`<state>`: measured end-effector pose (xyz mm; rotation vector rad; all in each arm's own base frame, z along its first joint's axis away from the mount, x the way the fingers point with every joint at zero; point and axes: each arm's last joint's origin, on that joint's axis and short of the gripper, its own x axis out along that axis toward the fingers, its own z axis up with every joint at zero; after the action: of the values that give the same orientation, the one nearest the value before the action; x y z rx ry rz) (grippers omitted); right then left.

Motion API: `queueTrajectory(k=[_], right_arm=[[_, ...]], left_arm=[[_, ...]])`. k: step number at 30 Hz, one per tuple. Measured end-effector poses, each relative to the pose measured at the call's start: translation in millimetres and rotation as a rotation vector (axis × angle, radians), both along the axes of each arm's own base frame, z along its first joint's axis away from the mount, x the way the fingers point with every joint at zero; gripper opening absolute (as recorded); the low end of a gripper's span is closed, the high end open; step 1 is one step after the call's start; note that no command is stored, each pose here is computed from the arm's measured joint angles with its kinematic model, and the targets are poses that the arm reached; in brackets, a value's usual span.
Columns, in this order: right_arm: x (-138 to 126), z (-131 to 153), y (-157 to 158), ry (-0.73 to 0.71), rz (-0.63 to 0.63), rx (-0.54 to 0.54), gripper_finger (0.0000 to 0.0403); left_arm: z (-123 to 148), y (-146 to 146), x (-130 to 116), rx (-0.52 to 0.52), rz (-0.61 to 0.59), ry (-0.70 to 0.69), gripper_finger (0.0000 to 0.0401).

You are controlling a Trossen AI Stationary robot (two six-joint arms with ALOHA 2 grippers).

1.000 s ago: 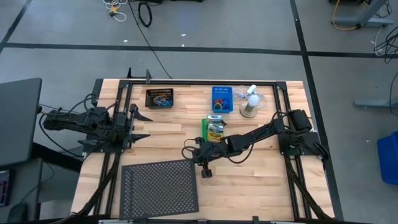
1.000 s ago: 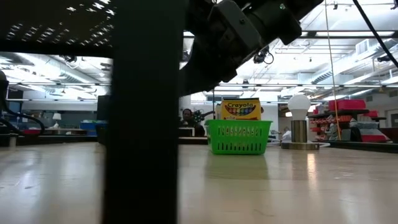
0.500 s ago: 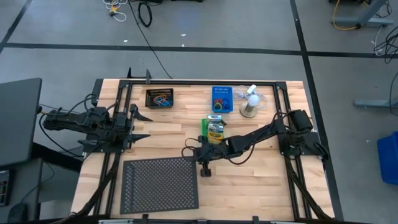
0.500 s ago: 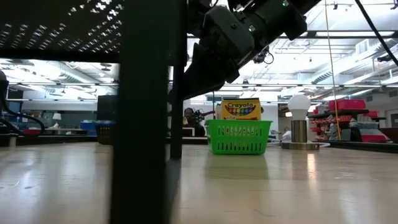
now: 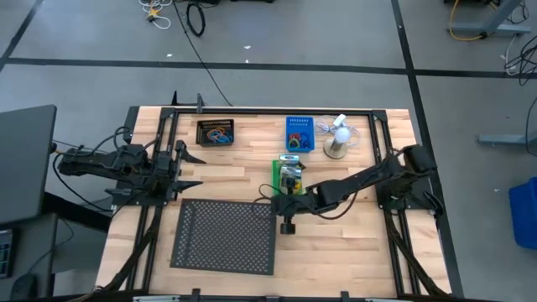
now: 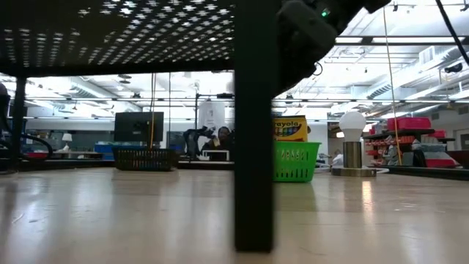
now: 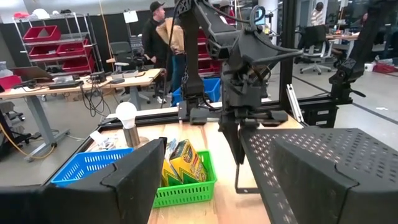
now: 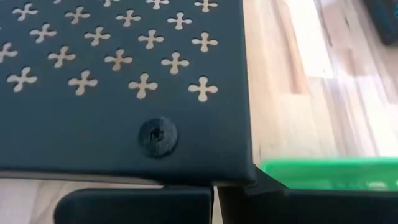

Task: Pick & Place Office Desk Supplies
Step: Move the shelf to the center of the table

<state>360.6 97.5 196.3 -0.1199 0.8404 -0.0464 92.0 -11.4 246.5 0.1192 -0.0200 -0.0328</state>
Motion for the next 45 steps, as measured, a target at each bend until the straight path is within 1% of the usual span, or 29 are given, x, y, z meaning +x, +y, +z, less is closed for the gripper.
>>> queueTrajectory(k=[2,6,16,29,37,43,44,45], right_arm=[[-4.6,3.4,0.1,0.021,-0.003,0.002,0.0002],[-10.4,1.2,-0.2,0.087,-0.014,0.042,0.0002],[-27.3,-3.4,8.7,0.222,-0.038,0.063,0.0002],[-44.1,-2.8,14.4,0.329,-0.098,0.068,0.0002],[-62.5,1.2,12.1,0.456,-0.136,0.044,0.0001],[-73.4,1.9,12.2,0.547,-0.131,0.019,0.0001],[-76.8,1.4,12.2,0.583,-0.116,0.005,0.0001],[-84.3,-0.7,10.2,0.654,-0.105,-0.052,0.0003]], left_arm=[[0.1,0.0,0.0,0.0,0.0,-0.002,0.0303],[0.5,0.0,0.0,0.0,0.0,-0.006,0.0303],[0.7,0.0,0.0,0.0,0.0,-0.008,0.0303],[0.8,0.0,0.0,-0.001,0.0,-0.009,0.0303],[0.7,0.0,0.0,-0.003,0.0,-0.008,0.0303],[0.9,0.0,0.0,-0.004,0.0,-0.009,0.0303],[0.8,0.0,0.0,-0.004,0.0,-0.009,0.0303],[0.8,0.0,0.0,-0.003,0.0,-0.009,0.0303]])
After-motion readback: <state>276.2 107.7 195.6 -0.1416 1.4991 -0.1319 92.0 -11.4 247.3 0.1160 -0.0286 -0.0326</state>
